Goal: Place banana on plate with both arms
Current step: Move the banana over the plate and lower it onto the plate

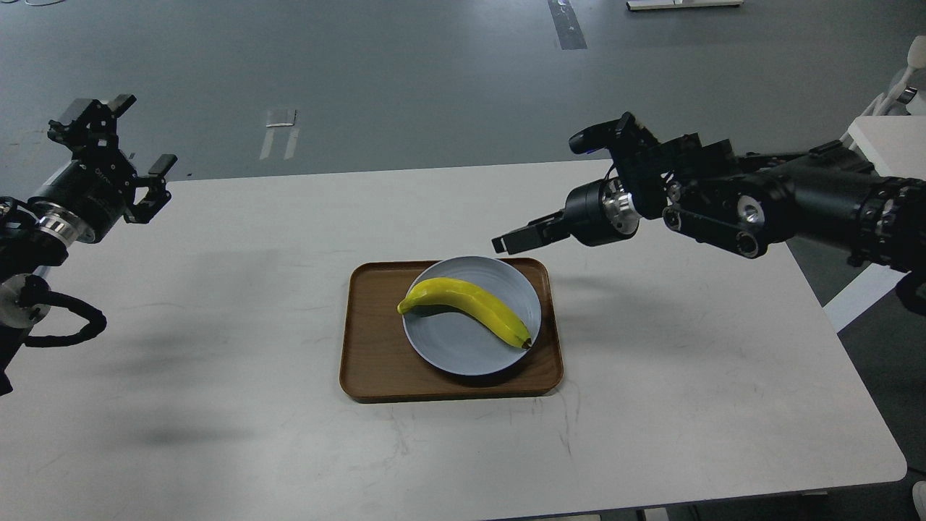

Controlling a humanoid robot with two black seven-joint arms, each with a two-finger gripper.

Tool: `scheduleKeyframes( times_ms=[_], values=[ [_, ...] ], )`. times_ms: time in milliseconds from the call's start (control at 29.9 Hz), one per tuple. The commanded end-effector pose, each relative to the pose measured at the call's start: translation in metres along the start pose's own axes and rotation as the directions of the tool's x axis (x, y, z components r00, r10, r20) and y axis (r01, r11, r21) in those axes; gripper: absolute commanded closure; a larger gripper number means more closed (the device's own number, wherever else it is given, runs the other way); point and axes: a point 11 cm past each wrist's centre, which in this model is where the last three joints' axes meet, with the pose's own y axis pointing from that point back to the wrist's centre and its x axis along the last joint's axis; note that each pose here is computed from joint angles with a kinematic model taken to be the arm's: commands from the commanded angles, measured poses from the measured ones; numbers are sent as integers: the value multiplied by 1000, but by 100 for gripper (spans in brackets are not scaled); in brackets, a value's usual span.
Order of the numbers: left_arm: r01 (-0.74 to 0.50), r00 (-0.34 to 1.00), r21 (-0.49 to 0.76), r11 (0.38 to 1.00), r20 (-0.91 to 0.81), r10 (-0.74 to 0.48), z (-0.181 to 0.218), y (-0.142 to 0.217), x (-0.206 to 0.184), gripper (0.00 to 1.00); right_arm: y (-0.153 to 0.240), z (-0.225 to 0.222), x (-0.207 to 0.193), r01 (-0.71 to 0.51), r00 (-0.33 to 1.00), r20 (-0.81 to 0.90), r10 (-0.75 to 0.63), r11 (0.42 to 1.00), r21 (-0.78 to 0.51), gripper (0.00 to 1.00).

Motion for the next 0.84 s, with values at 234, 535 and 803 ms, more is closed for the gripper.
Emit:
scheduleKeyframes(
  times_ms=[234,535,803],
  values=[
    [13,1000,19,1000,-28,-13,-17,-1,-11,2,72,69,-1,-526,599,720,350,850,24,0],
    [17,998,60,998,-63,-13,-45,5,-19,2,67,101,-68,-663,241,919,313,744,-79,0],
    [34,995,75,997,-93,-27,-60,4,-32,2,60,108,-100,-664,150,951,272,740,-107,0]
  ],
)
